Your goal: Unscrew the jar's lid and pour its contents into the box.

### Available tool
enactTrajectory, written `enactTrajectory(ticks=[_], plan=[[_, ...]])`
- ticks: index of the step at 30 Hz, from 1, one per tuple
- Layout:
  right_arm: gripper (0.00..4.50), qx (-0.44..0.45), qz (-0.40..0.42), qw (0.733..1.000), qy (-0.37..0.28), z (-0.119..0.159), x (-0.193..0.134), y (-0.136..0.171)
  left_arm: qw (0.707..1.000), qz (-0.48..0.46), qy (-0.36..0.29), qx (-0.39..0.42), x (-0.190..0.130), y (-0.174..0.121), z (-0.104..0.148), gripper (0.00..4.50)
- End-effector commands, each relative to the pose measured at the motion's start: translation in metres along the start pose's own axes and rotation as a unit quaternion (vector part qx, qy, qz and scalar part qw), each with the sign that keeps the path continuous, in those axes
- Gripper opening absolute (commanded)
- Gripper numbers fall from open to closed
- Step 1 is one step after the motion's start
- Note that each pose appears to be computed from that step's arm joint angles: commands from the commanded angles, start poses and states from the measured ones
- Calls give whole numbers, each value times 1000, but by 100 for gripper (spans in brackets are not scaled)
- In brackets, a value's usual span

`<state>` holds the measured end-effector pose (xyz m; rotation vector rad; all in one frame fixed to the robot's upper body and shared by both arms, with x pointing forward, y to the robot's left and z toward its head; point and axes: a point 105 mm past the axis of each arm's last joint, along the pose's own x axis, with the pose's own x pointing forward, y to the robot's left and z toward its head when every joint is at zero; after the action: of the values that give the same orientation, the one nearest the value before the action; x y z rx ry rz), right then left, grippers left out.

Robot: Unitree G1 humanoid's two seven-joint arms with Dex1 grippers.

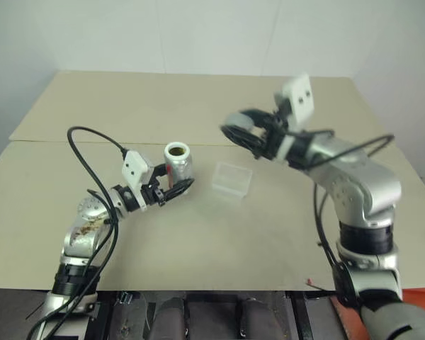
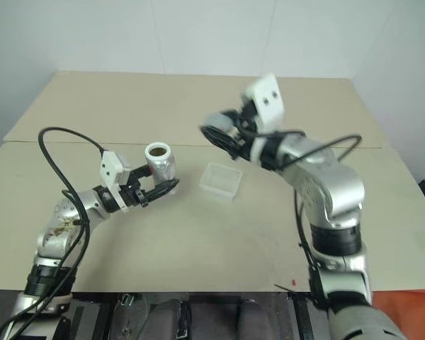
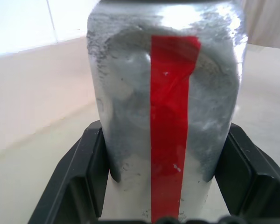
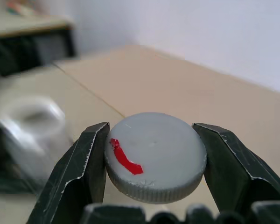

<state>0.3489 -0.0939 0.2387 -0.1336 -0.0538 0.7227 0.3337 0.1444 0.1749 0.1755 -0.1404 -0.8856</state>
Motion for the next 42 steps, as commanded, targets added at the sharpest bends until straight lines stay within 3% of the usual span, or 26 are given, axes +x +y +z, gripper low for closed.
enactTrajectory(ticks=[1,9,18,21,23,24,29,37,39,42], plan=[[278,3,-106,994,1,-13,-23,-27,998,-2,-36,45,2,10,28,278],[278,28,-254,963,90,-89,-42,-63,997,-16,-48,59,10,11,39,278],[278,31,-301,942,143,-138,-26,-81,997,-22,-53,57,13,4,38,278],[372,31,-294,944,147,-143,-26,-77,997,-20,-50,58,10,3,37,278],[440,35,-288,946,145,-142,-28,-74,997,-18,-48,59,7,3,37,278],[446,35,-286,947,145,-142,-30,-73,997,-17,-46,61,6,3,37,278],[446,32,-248,957,148,-126,-43,-63,996,-17,-38,79,4,8,39,278],[446,-11,-75,990,120,-57,-64,-34,972,-17,-19,234,37,32,58,278],[446,-7,-11,994,111,-41,-72,-23,956,-21,-18,293,49,36,63,278],[446,-13,82,991,102,-18,-88,-13,891,-48,2,452,70,35,69,278]])
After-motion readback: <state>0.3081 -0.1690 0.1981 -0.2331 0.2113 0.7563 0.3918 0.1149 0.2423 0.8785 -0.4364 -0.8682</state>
